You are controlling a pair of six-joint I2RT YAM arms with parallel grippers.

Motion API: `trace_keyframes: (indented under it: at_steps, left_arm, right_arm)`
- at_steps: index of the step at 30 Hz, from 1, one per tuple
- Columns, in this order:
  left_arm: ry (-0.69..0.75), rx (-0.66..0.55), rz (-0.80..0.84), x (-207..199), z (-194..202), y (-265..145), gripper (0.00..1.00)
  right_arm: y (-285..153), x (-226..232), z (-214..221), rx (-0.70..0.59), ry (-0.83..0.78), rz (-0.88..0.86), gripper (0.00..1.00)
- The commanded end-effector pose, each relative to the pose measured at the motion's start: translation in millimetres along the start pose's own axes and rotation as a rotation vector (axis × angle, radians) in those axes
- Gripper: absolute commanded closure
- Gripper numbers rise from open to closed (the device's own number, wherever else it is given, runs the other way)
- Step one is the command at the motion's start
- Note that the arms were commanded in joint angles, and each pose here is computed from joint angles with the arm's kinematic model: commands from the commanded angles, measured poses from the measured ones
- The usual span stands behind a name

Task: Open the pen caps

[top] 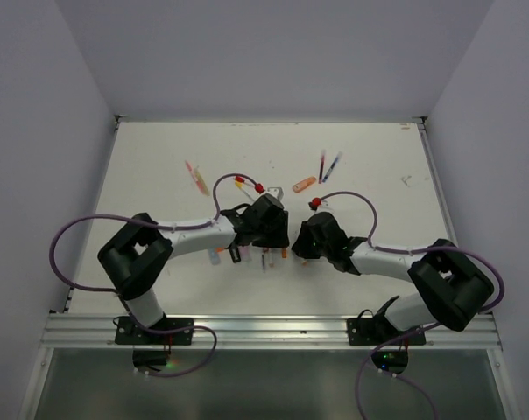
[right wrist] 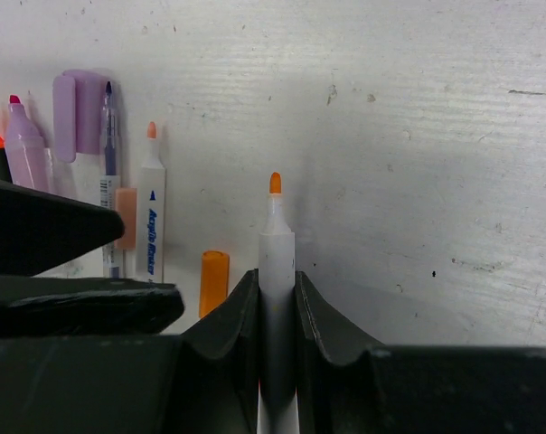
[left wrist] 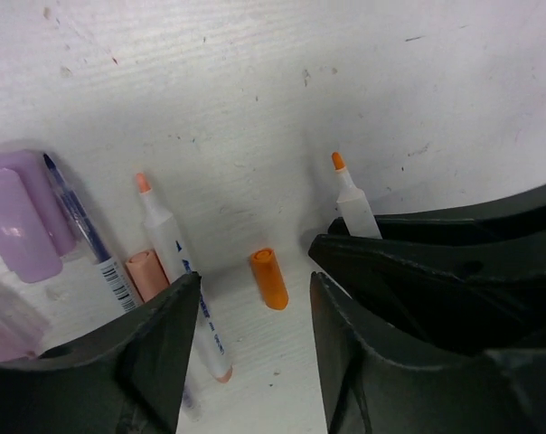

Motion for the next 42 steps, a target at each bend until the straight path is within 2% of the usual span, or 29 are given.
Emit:
trace_keyframes:
  at_steps: [1,3,5,7,8,10,14,18,25,30,35,42]
  left_arm:
    - [0.001,-0.134,0.041,-12.9,-24.1,-37.2,0.38]
    - [0.001,-0.199,0.024,-12.4,-34.6,-51.2,0.25]
    - [0.0,-0.261,0.031,-15.8,-45.1,-72.5,0.11]
    - [0.003,-0.317,0.018,-13.6,-55.3,-86.3,0.06]
    - [0.001,-0.341,0.026,-13.6,-60.7,-98.8,0.01]
    - [-0.006,-0.381,0.025,-6.0,-72.8,-114.8,0.0]
    - [-0.032,-0.443,-0.045,33.7,-99.4,-138.6,0.0]
    - [-0.041,-0.505,-0.141,70.0,-119.5,-163.1,0.0]
    - [-0.005,-0.544,-0.259,110.4,-124.4,-185.3,0.0]
    - [0.056,-0.538,-0.265,118.2,-110.8,-193.1,0.0]
    - [0.082,-0.567,-0.356,140.2,-94.9,-191.2,0.0]
    - [0.063,-0.592,-0.389,148.4,-89.1,-190.2,0.0]
  right_arm:
    - [0.9,3.2,-4.5,-0.008,-0.006,-0.015,1.0]
    - [1.7,4.6,-3.4,0.001,-0.009,-0.024,0.95]
    - [4.3,6.6,-1.3,0.02,-0.013,-0.037,0.86]
    - [5.8,8.1,-1.2,0.028,-0.01,-0.049,0.8]
    - [6.9,9.1,-1.8,0.027,-0.008,-0.053,0.73]
    - [6.7,11.2,-3.8,0.027,-0.005,-0.061,0.67]
    - [-0.1,17.1,-17.6,-0.003,-0.014,-0.062,0.47]
    - [-7.3,18.0,-42.6,-0.081,-0.025,0.013,0.34]
    - [-8.8,5.3,-107.8,-0.196,0.002,0.303,0.32]
    - [7.1,-7.4,-149.8,-0.207,0.082,0.417,0.33]
    - [32.3,-39.5,-174.9,-0.2,0.15,0.544,0.34]
    - [59.6,-81.8,-216.1,-0.221,0.225,0.604,0.46]
Point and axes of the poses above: each gripper's point midway between its finger pads, its own y axis out along the fingers, its own x axis along the line the jaws close on, z = x × y, the point moved 7 cm from there along -y, back along the fingers, and after that the axes turned 7 degrees about -y, right-handed, at the moved point
